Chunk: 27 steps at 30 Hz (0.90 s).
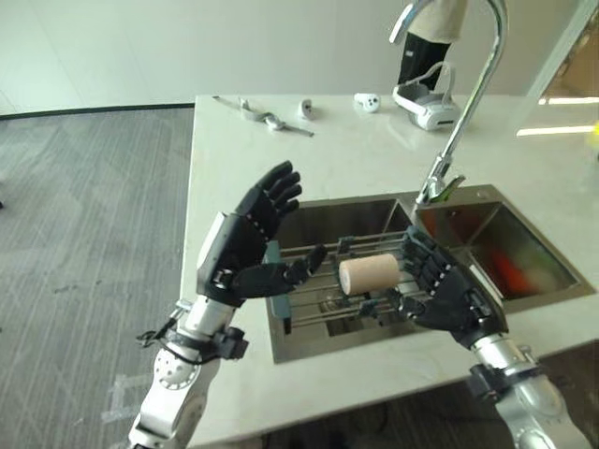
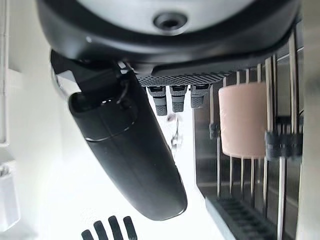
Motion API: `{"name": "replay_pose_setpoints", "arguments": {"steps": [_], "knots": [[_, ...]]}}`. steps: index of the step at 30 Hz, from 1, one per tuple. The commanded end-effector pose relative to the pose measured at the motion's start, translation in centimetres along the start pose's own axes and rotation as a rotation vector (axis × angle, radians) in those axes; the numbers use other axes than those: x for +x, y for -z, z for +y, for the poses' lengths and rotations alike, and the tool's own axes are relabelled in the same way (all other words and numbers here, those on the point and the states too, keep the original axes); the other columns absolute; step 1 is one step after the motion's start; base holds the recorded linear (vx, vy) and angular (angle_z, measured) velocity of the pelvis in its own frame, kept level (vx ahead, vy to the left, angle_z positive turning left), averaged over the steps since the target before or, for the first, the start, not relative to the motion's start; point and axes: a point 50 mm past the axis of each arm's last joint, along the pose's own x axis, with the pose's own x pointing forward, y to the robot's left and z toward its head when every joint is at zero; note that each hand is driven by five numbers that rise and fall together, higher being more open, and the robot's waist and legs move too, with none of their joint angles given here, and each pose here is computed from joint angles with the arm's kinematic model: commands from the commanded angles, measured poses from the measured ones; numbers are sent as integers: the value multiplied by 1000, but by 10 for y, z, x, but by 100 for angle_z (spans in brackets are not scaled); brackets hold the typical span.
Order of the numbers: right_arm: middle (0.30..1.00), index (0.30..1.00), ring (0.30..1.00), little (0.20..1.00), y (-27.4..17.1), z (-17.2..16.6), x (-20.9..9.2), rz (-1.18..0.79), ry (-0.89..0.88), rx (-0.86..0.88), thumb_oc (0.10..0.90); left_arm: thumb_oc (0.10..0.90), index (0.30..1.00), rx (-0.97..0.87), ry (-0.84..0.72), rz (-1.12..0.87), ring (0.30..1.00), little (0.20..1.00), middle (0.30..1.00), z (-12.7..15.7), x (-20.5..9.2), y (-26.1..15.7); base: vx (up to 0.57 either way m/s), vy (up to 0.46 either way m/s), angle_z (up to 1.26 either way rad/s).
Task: Place the dishes in the dishwasher.
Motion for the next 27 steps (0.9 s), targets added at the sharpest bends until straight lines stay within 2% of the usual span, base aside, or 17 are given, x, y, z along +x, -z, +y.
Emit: {"name": "replay_pose_setpoints", "arguments": {"steps": [1, 7, 14, 20, 27], "knots": [[900, 900, 900, 900, -40, 1, 14, -234, -45, -7, 800, 800, 900, 29, 87, -213, 900, 900, 900, -10, 16, -41, 97, -406, 23], [900, 900, 900, 900, -45, 11, 18, -243, -99, -11, 800, 800, 900, 50, 75, -203, 900, 900, 900, -10, 14, -44, 70, -373, 31], [900, 900, 900, 900, -56, 11, 25, -262, -123, -55, 800, 800, 900, 94, -11, -192, 900, 900, 900, 1, 6, -45, 63, -324, 5], [900, 900, 900, 900, -60, -1, 17, -283, -61, -74, 800, 800, 900, 141, -26, -141, 900, 900, 900, 15, 7, -42, 40, -79, 23], [900, 900, 900, 900, -61, 0, 21, -281, -55, -89, 800, 800, 900, 375, 10, -83, 900, 900, 900, 29, 12, -48, 37, 49, 3]]}}
